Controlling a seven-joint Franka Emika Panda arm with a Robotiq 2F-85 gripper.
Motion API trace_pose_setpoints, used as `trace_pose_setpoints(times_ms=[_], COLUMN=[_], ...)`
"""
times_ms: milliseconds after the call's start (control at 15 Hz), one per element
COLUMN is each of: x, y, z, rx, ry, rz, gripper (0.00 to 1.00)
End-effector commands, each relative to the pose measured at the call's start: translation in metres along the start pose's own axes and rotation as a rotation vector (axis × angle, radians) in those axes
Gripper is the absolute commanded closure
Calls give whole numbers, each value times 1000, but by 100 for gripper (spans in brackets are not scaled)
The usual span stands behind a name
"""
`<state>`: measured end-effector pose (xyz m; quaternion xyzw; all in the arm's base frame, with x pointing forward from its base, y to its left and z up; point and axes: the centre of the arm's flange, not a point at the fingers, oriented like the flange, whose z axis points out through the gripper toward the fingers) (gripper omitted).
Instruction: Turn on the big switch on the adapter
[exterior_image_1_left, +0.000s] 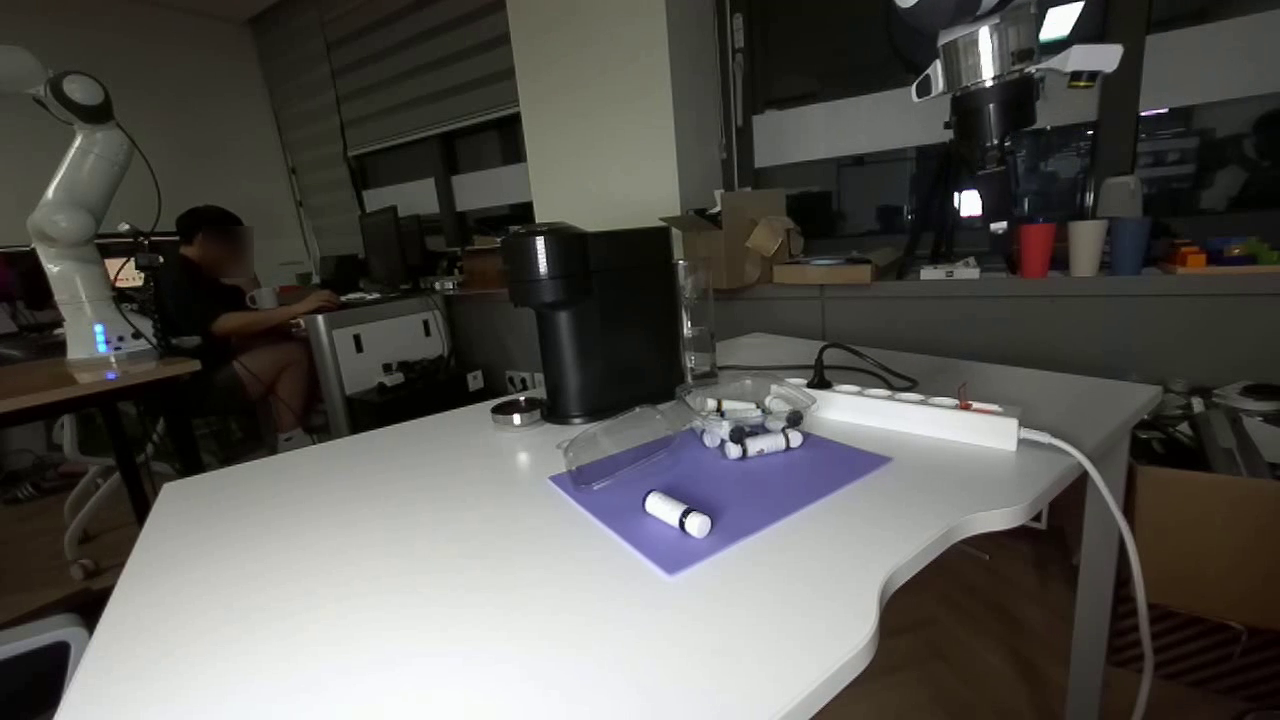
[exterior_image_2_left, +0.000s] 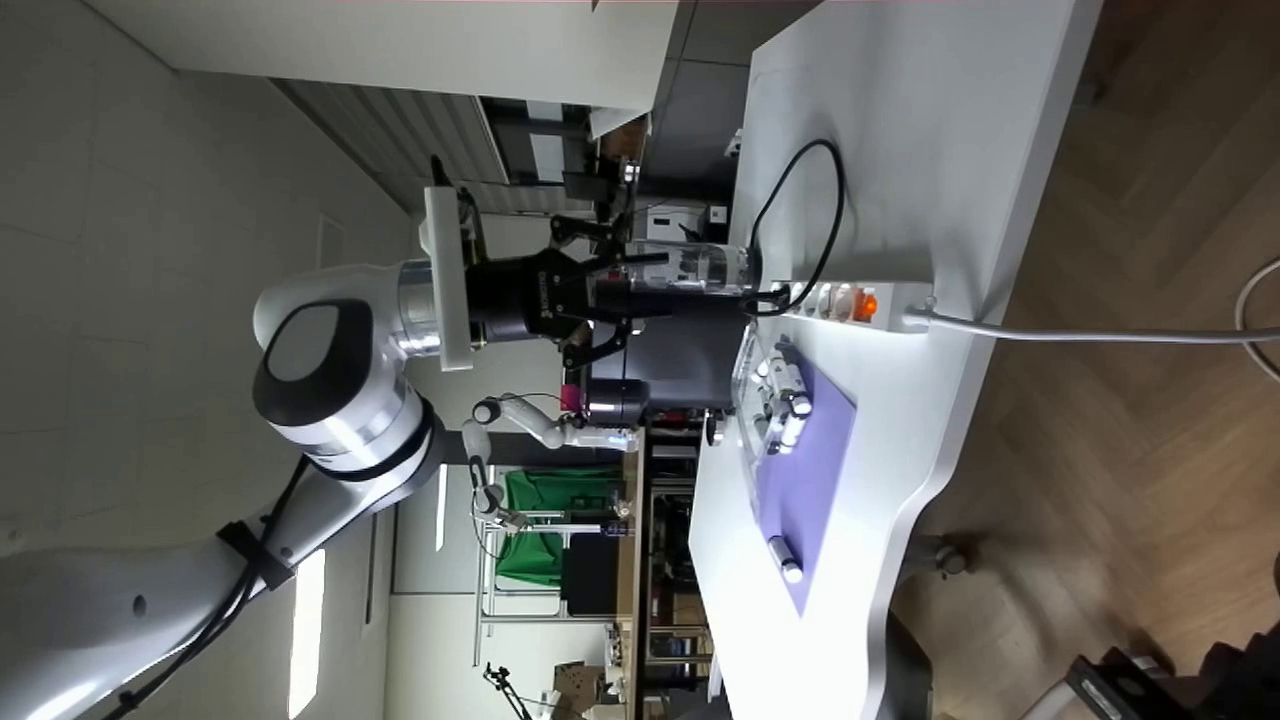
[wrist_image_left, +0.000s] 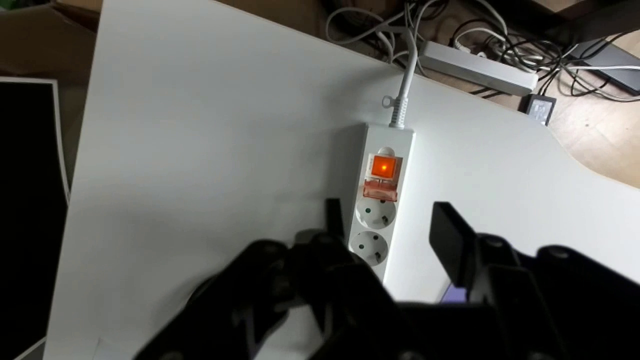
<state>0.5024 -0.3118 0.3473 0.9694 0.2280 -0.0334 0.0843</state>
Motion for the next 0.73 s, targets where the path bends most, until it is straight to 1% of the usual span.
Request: trace_pose_setpoints(times_ms=[0, 67, 133, 267, 333, 667], x=[-10, -11, -6, -7, -7, -8], y=[-9, -9, -1, -2, -2, -2], z=[-17, -18, -10, -11, -11, -10], rx=[-4, 5, 7, 12, 13, 15], ry=[-30, -32, -14, -18, -19, -20], rz=[19, 18, 1, 2, 2, 2], gripper=[20, 13, 32, 18, 13, 13])
